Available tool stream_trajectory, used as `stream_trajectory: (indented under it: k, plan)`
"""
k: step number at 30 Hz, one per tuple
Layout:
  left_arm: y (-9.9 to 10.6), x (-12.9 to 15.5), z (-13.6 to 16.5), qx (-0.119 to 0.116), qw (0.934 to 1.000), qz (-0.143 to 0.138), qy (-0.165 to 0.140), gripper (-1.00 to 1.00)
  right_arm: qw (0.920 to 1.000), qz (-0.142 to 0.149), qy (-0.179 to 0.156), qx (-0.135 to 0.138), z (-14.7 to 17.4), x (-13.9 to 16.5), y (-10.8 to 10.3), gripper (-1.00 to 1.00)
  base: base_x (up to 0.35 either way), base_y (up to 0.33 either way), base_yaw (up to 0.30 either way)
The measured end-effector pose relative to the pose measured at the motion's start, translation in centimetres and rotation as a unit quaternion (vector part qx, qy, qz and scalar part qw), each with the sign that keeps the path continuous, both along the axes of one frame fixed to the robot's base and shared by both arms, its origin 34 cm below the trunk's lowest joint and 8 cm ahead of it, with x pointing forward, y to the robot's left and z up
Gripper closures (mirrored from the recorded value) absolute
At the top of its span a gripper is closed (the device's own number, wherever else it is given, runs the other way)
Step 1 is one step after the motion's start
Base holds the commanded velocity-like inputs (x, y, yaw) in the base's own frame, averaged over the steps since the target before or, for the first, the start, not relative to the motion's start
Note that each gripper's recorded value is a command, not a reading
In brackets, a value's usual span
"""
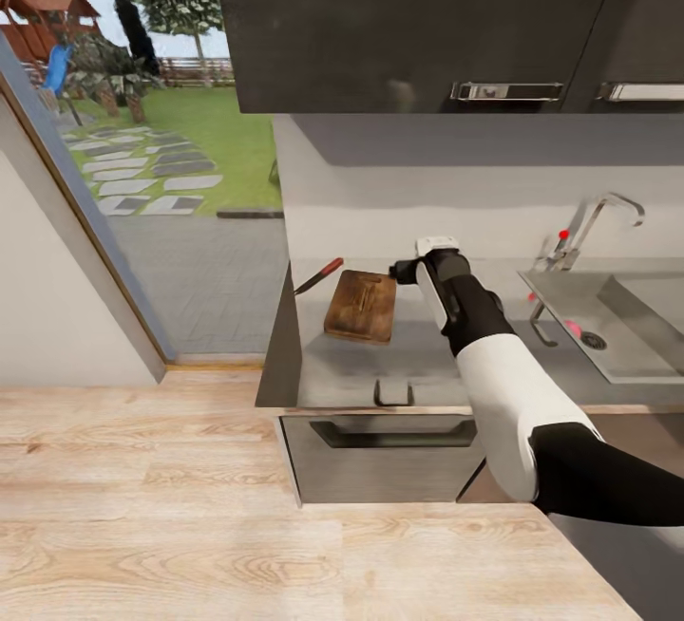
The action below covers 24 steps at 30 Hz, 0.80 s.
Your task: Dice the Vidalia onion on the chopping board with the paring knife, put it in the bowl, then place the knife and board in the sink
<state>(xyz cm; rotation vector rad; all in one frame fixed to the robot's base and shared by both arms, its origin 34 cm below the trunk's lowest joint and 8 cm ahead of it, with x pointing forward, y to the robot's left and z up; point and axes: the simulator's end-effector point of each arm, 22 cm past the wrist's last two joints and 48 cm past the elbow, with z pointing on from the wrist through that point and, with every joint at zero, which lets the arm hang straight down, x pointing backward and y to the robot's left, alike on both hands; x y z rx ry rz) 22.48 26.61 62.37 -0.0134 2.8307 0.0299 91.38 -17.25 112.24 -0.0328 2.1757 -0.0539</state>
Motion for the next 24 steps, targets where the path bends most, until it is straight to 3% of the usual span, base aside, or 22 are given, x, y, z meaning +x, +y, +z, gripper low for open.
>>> stream_trajectory:
  k: [6,18,24]
  plan:
    - [0.32,0.01,0.01,0.002,1.0,-0.001,0.0,-1.0,1.0,0.001,-0.002,0.001,0.31,0.02,0.23,-1.0,0.085,0.016,0.0]
    - [0.62,-0.03,0.03,0.004,1.0,-0.001,0.0,-1.0,1.0,0.001,0.0,0.0,0.19,-0.05,0.28,-1.0,0.283,0.049,0.0]
    - [0.64,-0.01,0.02,0.004,1.0,-0.001,0.0,-1.0,1.0,0.005,0.004,0.002,-0.13,-0.13,0.63,-1.0,0.269,-0.091,0.0]
